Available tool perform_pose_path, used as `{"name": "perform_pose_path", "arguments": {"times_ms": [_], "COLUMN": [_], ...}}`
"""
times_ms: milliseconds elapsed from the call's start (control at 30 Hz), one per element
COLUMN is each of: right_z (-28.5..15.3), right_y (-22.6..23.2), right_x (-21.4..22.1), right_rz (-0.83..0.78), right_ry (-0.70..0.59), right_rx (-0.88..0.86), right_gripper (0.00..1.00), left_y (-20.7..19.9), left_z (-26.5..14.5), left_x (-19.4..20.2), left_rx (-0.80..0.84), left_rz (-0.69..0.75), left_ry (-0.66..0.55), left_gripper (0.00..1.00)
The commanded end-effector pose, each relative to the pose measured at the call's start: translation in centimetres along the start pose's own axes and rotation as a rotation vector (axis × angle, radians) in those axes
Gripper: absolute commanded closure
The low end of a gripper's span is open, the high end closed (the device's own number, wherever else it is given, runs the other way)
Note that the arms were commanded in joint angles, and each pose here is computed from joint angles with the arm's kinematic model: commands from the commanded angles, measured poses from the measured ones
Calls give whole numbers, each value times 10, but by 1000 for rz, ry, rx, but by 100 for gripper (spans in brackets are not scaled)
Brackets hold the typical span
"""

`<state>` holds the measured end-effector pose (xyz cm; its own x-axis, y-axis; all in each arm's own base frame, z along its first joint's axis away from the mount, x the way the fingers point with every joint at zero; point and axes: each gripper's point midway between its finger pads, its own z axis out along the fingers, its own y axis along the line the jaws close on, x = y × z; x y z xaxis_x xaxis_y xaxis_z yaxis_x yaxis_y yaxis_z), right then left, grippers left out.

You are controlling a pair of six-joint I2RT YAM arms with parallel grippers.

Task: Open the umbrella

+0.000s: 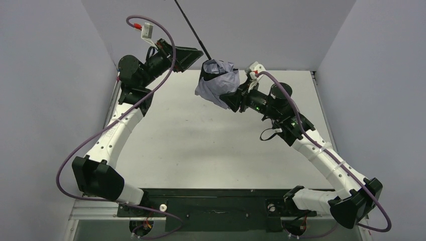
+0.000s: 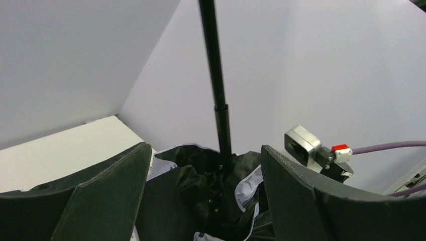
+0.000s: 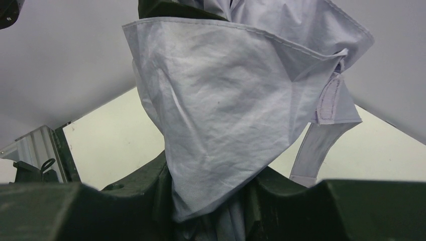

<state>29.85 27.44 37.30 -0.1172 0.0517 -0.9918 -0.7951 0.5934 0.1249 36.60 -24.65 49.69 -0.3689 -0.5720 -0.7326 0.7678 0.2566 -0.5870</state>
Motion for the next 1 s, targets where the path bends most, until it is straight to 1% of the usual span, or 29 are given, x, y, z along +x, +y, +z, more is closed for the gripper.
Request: {"name": "perform_pose_path", "arguments": {"times_ms": [0, 33, 100, 133, 233, 333, 400, 433, 467, 500, 567, 633, 667, 733, 767, 800, 833, 867, 900, 933, 967], "right_z": [-8, -7, -6, -5, -5, -6, -5, -5, -5, -4, -4, -4, -4, -4, -4, -4, -4, -4, -3, -4, -4], "right_y": [12, 13, 14, 15, 20, 23, 24, 24, 23, 24, 23, 22, 22, 23, 23, 25, 25, 25, 25, 24, 24], "right_x": [-51, -50, -49, -48, -48, -46, -42, -41, -38, -37, -33, -28, -27, -28, -28, -29, -30, -29, -28, -27, -24], "right_rz": [-83, -83, -82, -81, -90, -101, -107, -109, -108, -112, -121, -126, -126, -128, -129, -131, -134, -132, -129, -127, -122], "right_ry": [-176, -175, -173, -171, -175, -171, -162, -159, -154, -152, -142, -138, -137, -142, -143, -145, -147, -143, -134, -128, -111], "right_rx": [-18, -22, -24, -27, -42, -44, -46, -45, -44, -45, -45, -44, -43, -46, -48, -52, -51, -52, -52, -50, -47], "right_gripper": [100, 100, 100, 100, 100, 100, 100, 100, 100, 100, 100, 100, 100, 100, 100, 100, 100, 100, 100, 100, 90], "left_y": [-45, -47, -51, -49, -45, -43, -42, -42, -42, -43, -44, -45, -45, -46, -46, -45, -43, -42, -40, -39, -38], "left_z": [5, 5, 7, 9, 12, 16, 18, 18, 19, 19, 19, 18, 18, 18, 19, 19, 20, 20, 21, 20, 19], "left_x": [-20, -20, -19, -19, -22, -24, -25, -25, -25, -26, -26, -25, -24, -23, -23, -22, -22, -21, -21, -21, -21], "left_rx": [150, 159, 174, 172, 158, 157, 155, 155, 155, 159, 168, 173, 175, 177, 175, 173, 166, 163, 156, 152, 150], "left_rz": [52, 56, 64, 60, 38, 20, 7, 4, 4, 6, 12, 11, 9, 6, 4, 1, -5, -8, -13, -14, -1], "left_ry": [-69, -68, -71, -72, -83, -90, -95, -96, -99, -101, -101, -98, -95, -94, -94, -92, -91, -88, -88, -89, -87], "left_gripper": [25, 27, 33, 38, 47, 49, 55, 65, 73, 86, 96, 98, 98, 89, 82, 81, 85, 98, 100, 100, 100]}}
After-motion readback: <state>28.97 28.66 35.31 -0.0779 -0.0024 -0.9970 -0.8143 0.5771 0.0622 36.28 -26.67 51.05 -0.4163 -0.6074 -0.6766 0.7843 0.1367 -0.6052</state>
